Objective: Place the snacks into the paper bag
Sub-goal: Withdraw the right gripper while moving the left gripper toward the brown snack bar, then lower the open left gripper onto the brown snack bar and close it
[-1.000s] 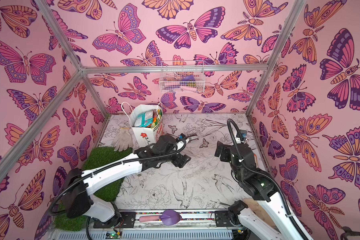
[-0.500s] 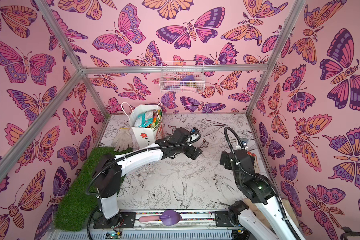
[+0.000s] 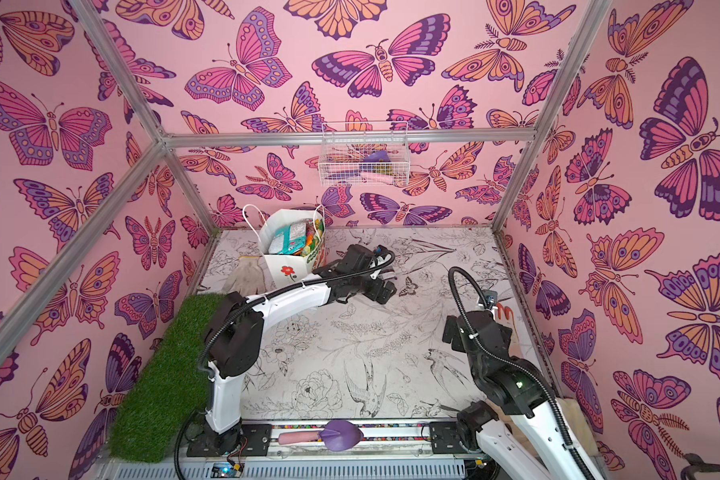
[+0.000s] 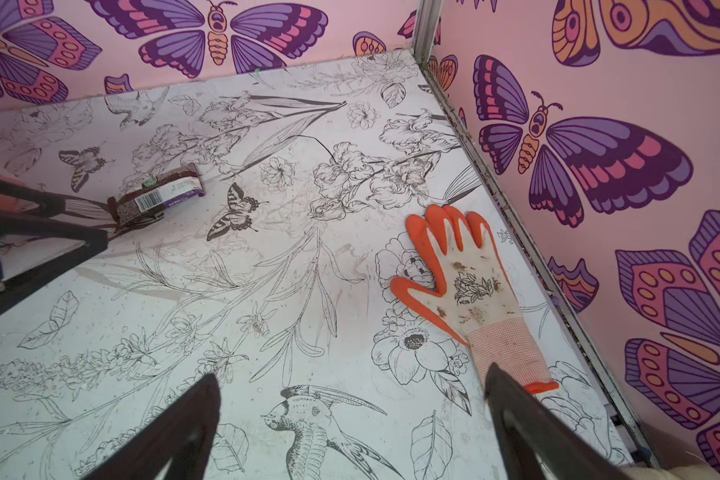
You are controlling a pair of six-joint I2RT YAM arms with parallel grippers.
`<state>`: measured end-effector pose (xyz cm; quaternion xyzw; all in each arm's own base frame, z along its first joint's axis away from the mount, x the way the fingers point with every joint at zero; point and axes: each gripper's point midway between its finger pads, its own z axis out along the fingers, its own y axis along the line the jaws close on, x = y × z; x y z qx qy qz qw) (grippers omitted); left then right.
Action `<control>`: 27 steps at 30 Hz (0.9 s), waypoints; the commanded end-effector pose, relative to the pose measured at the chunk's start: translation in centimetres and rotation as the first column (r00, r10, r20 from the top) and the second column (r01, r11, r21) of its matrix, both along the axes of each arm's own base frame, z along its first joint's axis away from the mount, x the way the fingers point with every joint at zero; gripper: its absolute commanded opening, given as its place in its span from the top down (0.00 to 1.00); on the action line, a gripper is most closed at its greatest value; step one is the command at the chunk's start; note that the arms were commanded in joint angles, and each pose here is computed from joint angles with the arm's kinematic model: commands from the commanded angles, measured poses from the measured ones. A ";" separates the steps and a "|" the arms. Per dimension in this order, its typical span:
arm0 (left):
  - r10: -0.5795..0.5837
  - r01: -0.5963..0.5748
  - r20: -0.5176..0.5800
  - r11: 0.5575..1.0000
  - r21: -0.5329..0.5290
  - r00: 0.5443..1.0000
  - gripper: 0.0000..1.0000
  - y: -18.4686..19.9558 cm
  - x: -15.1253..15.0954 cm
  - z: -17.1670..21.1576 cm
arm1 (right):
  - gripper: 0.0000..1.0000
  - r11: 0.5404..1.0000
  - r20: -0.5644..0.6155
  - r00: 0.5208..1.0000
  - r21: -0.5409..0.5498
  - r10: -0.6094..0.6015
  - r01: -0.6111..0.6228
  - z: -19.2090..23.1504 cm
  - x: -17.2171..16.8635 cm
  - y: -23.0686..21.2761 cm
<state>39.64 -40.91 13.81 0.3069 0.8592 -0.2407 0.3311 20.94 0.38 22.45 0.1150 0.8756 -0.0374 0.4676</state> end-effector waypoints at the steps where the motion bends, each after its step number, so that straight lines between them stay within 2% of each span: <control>1: 0.008 -0.008 0.003 1.000 -0.014 1.000 0.07 0.0 1.8 0.1 | 0.01 0.999 0.016 1.000 0.036 0.005 -0.006 -0.1 0.1 0.4; 15: 0.077 -0.076 -0.025 0.995 0.063 0.997 0.08 0.6 7.1 -3.9 | 0.01 0.999 -0.003 1.000 0.039 0.030 -0.030 -0.5 0.5 1.0; 27: 0.095 -0.085 -0.079 0.989 0.120 0.992 0.08 1.5 9.8 -7.0 | 0.01 0.998 0.010 0.999 0.045 0.035 -0.036 -0.4 0.4 1.0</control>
